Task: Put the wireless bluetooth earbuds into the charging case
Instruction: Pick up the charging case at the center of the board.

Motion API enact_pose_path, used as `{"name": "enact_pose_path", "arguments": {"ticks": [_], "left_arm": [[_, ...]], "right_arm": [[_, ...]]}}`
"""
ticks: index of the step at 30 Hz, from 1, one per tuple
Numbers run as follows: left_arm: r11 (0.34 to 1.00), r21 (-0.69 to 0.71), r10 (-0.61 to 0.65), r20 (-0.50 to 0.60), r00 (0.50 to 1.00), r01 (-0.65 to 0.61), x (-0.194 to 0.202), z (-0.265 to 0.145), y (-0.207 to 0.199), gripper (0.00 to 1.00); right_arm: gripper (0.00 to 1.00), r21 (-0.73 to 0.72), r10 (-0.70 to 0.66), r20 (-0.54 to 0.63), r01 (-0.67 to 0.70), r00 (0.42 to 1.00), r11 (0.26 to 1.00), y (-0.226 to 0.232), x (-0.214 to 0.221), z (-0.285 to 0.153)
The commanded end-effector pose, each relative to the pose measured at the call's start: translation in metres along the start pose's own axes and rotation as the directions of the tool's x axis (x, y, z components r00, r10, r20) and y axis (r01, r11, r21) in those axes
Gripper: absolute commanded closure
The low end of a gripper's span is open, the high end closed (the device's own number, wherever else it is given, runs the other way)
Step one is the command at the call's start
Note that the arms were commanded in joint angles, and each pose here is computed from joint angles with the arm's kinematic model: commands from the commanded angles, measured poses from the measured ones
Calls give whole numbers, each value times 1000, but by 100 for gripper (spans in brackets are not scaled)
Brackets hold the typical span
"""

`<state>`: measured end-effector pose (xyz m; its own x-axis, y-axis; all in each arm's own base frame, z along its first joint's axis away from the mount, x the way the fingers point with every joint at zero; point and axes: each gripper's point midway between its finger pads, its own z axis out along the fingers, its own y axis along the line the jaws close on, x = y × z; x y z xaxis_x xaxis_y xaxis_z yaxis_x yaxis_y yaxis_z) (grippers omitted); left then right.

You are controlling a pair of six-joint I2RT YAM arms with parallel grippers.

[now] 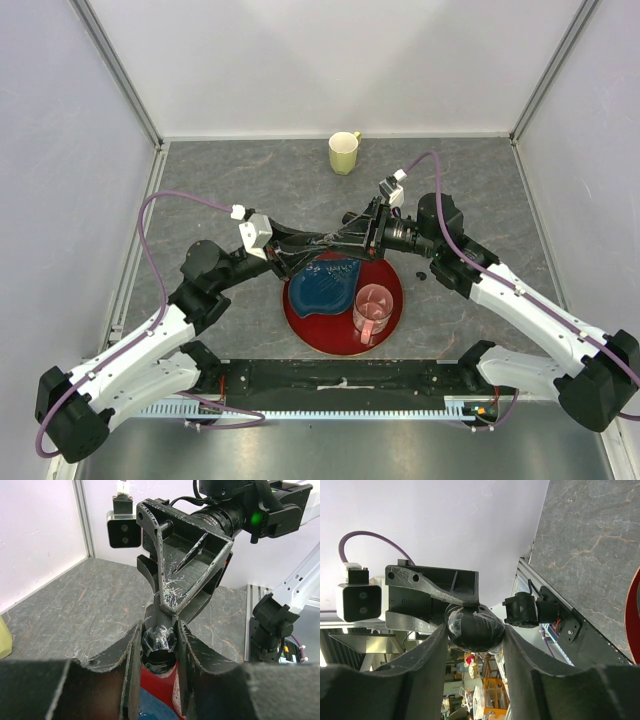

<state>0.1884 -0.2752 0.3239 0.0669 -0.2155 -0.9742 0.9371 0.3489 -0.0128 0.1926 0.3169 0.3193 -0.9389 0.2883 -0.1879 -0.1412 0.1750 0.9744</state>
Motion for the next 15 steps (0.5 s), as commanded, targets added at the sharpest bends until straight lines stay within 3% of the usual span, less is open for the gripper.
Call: {"name": "enact_pose_path", "arguments": {"ticks": [1,9,15], "left_arm": [[999,20,39,52,998,-40,-23,5,-4,98],[999,26,38,47,998,-39,-21,6,-5,98],[998,33,44,47,998,-45,-21,6,-6,98]], "right_arm": [[45,-65,-12,-8,11,1000,998,14,0,0],[39,-61,4,3,-4,1000,998,12,-2,1],[43,-65,9,2,-9,1000,998,12,-2,2]]}}
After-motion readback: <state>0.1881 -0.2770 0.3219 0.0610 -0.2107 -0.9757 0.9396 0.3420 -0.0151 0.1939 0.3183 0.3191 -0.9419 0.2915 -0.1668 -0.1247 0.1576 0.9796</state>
